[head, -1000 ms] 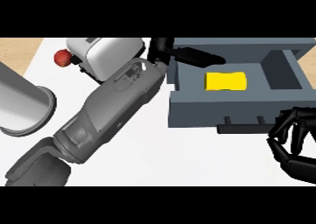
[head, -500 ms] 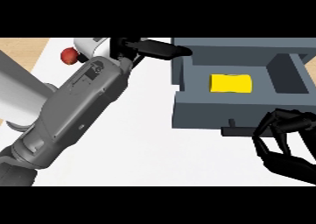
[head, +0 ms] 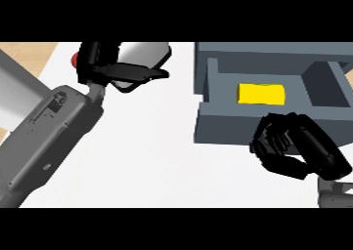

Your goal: Pick up the cup, place it into the drawer and close the drawer

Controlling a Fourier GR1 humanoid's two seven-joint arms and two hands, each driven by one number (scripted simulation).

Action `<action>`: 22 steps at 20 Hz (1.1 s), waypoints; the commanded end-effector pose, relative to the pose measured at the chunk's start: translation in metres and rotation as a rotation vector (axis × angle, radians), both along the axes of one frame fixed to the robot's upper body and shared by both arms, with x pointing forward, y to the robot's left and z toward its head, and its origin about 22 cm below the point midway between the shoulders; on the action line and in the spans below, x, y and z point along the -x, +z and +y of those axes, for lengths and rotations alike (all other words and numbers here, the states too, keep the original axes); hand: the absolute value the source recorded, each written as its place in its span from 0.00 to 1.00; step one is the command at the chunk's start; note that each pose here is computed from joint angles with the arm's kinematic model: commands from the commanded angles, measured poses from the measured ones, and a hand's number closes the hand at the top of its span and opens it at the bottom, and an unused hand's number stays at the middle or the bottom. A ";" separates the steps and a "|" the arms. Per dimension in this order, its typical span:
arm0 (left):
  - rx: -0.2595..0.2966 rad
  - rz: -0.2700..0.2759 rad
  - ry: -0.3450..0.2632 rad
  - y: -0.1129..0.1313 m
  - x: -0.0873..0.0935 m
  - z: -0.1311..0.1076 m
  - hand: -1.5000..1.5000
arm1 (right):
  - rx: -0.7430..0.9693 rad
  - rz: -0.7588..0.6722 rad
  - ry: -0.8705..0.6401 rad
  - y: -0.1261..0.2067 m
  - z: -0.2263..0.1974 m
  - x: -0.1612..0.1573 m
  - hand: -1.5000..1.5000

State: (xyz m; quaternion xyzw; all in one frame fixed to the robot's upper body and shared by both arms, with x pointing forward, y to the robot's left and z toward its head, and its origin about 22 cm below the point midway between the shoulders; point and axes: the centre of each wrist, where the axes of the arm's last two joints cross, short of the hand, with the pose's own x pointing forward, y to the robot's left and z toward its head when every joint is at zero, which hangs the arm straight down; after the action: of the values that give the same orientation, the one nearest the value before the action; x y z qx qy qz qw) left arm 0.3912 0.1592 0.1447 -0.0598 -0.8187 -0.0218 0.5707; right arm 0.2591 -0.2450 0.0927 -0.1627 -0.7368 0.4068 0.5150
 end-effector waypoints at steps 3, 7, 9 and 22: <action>0.015 0.019 0.022 -0.011 0.017 0.047 0.00 | 0.268 -0.009 0.028 -0.042 0.025 -0.015 1.00; 0.009 0.002 0.021 -0.018 0.024 0.065 0.00 | 0.376 -0.050 0.036 -0.065 0.042 -0.048 1.00; 0.016 0.012 0.034 -0.025 0.035 0.085 0.00 | 0.366 -0.039 0.011 -0.077 0.044 -0.063 1.00; 0.016 0.014 0.018 -0.039 0.063 0.107 0.00 | 0.350 0.079 -0.026 -0.091 0.023 -0.149 1.00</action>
State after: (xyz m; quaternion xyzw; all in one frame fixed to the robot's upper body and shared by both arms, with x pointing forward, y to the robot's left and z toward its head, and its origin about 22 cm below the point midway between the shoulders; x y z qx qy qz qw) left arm 0.3324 0.2711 0.1103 -0.0586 -0.8160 -0.0054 0.5750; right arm 0.3945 -0.2106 0.0050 -0.2499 -0.6524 0.5265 0.4845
